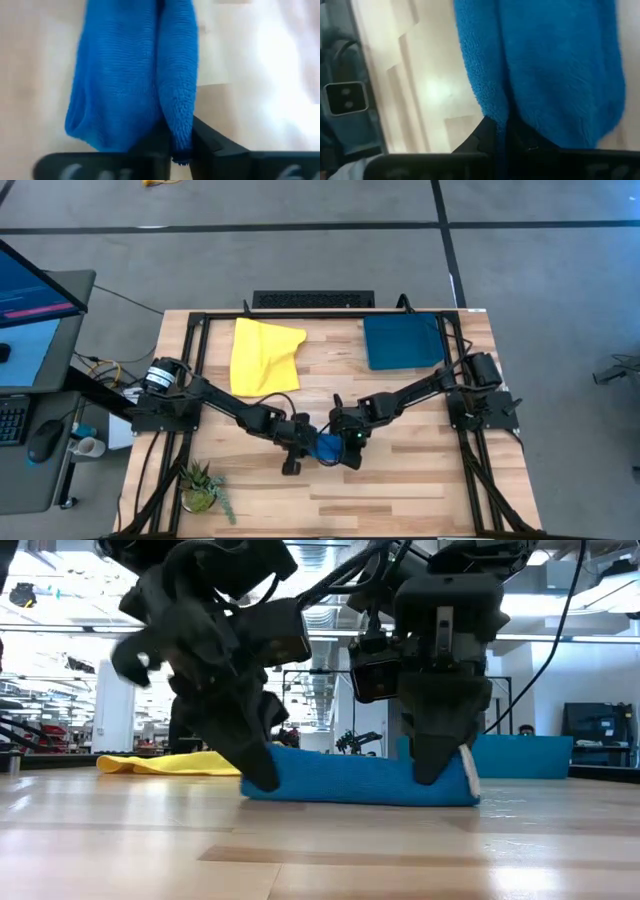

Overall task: Roll microfiber towels into tight, uniform cylinder then place into a basket
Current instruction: Roll the blue microfiber cloth

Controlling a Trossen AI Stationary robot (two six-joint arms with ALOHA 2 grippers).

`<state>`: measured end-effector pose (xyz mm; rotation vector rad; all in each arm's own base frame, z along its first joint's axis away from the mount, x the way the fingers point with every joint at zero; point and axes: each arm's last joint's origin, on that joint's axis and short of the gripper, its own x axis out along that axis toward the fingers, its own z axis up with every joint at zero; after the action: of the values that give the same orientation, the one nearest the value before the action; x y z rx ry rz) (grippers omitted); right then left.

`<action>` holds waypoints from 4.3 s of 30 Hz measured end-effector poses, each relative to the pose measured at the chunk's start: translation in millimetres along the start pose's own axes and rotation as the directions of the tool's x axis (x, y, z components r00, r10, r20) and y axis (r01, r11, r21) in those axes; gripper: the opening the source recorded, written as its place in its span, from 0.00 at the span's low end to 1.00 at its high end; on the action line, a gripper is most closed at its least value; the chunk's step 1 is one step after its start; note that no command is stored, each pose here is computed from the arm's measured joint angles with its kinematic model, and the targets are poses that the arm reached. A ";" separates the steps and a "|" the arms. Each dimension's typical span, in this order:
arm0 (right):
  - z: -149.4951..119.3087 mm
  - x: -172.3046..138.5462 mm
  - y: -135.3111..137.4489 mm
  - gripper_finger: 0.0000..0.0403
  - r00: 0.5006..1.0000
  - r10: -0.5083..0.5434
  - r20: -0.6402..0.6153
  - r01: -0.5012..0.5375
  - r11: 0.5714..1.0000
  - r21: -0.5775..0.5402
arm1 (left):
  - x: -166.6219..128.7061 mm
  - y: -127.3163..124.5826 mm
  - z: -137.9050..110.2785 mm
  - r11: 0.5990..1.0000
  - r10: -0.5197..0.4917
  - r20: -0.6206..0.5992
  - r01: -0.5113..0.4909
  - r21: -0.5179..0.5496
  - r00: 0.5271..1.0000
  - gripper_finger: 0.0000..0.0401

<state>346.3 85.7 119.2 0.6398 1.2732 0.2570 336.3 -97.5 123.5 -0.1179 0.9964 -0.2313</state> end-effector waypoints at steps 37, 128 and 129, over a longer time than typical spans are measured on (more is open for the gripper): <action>-5.1 -0.6 0.4 0.09 0.998 0.004 -0.055 0.010 0.970 0.245 | -15.3 -61.4 5.4 0.966 -0.018 0.208 -0.037 0.257 0.978 0.02; -67.7 4.7 81.8 0.16 0.773 -0.467 0.430 0.619 0.704 -0.348 | 20.9 -9.9 -2.8 0.926 0.258 0.123 -0.209 -0.313 0.958 0.00; -67.8 4.2 80.1 0.14 0.770 -0.479 0.422 0.622 0.712 -0.326 | 20.9 -9.9 -2.9 0.927 0.257 0.122 -0.209 -0.312 0.959 0.00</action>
<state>296.9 172.5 151.7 -0.1309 0.9935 -0.0636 343.4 -112.2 106.9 -0.2851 0.8692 0.1477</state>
